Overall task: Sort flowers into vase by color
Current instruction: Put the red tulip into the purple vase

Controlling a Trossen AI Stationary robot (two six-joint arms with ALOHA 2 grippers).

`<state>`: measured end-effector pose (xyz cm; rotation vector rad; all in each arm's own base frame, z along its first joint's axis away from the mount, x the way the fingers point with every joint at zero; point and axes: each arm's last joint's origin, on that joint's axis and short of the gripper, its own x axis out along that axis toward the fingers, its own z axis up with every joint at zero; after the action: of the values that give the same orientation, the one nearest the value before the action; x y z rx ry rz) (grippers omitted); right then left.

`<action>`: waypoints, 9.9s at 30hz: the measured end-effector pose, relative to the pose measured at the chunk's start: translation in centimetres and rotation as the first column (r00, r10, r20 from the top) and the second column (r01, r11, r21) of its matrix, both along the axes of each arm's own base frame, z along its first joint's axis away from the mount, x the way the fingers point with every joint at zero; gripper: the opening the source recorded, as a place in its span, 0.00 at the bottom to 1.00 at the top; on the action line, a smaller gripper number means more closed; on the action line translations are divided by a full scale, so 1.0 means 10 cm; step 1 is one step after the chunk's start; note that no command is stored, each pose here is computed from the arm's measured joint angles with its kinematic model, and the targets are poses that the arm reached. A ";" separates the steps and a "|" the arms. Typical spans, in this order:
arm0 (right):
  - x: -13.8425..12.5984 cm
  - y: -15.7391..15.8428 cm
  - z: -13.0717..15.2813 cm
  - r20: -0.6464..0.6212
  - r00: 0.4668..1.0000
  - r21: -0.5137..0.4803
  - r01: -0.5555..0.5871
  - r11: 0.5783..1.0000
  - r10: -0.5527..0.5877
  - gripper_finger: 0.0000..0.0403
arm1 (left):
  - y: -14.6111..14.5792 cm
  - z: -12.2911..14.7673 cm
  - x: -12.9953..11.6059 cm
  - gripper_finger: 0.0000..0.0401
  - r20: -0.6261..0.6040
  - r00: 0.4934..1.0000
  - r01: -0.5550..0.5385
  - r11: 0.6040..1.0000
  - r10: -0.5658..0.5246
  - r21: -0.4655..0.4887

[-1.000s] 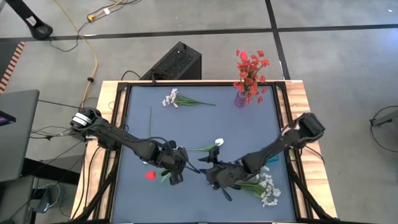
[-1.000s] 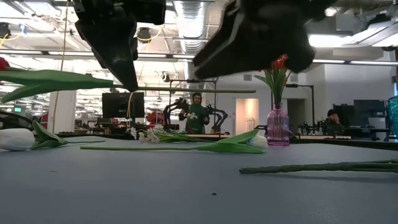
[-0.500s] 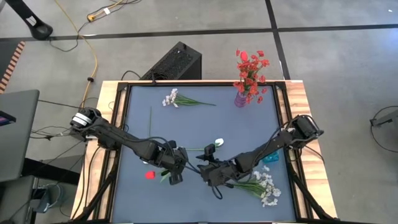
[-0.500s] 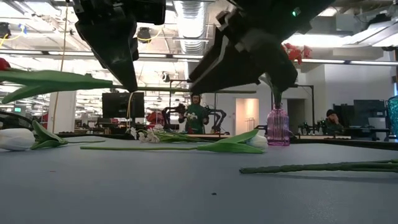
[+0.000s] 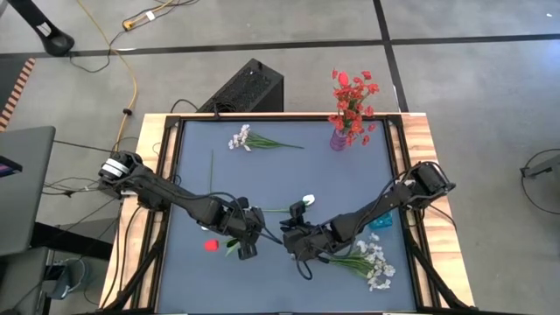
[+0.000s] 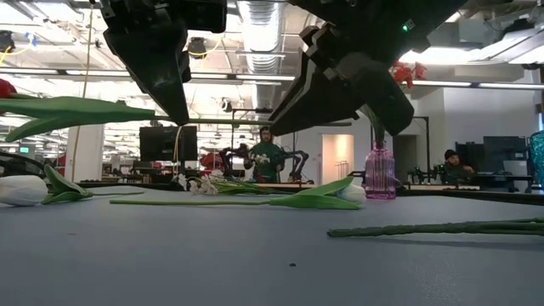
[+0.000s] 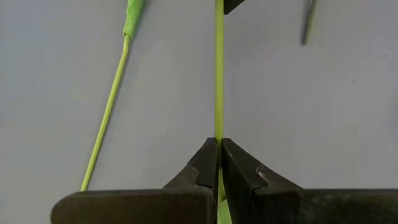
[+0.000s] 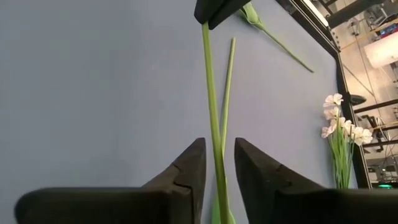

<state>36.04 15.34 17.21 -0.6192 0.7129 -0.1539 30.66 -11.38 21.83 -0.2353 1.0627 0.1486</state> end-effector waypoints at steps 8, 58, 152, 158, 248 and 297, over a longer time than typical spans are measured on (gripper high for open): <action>0.00 0.00 0.00 0.000 1.000 0.000 0.000 1.000 0.000 0.20 | 0.00 0.00 0.00 0.00 0.000 1.000 0.007 1.000 -0.007 0.004; -0.84 -0.24 0.68 0.743 0.634 0.297 -0.598 0.744 0.213 0.07 | 0.26 0.21 -0.65 0.29 0.761 0.637 -0.018 0.985 -0.123 0.174; -0.70 -0.70 0.74 0.789 0.614 0.310 -0.348 0.885 -0.035 0.16 | 0.58 0.89 -0.04 0.00 0.933 0.274 -0.129 0.952 -0.235 0.278; -0.65 -0.87 0.65 0.726 0.687 0.245 -0.203 0.948 -0.040 0.26 | 0.79 0.79 0.01 0.00 0.891 0.390 -0.166 0.935 -0.230 0.314; -1.88 -1.91 0.67 0.054 0.706 0.285 0.667 0.689 -0.706 0.52 | 3.25 0.39 1.50 0.00 0.848 0.318 -0.165 0.856 -0.424 0.490; -2.15 -2.97 0.26 0.137 0.747 0.454 0.537 0.711 -0.651 0.52 | 3.63 0.31 1.32 0.00 0.912 0.304 -0.069 0.949 -0.275 0.309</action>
<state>14.50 -14.40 19.79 0.0520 0.6138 -0.6877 43.83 24.91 24.98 0.0549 -0.2043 0.0185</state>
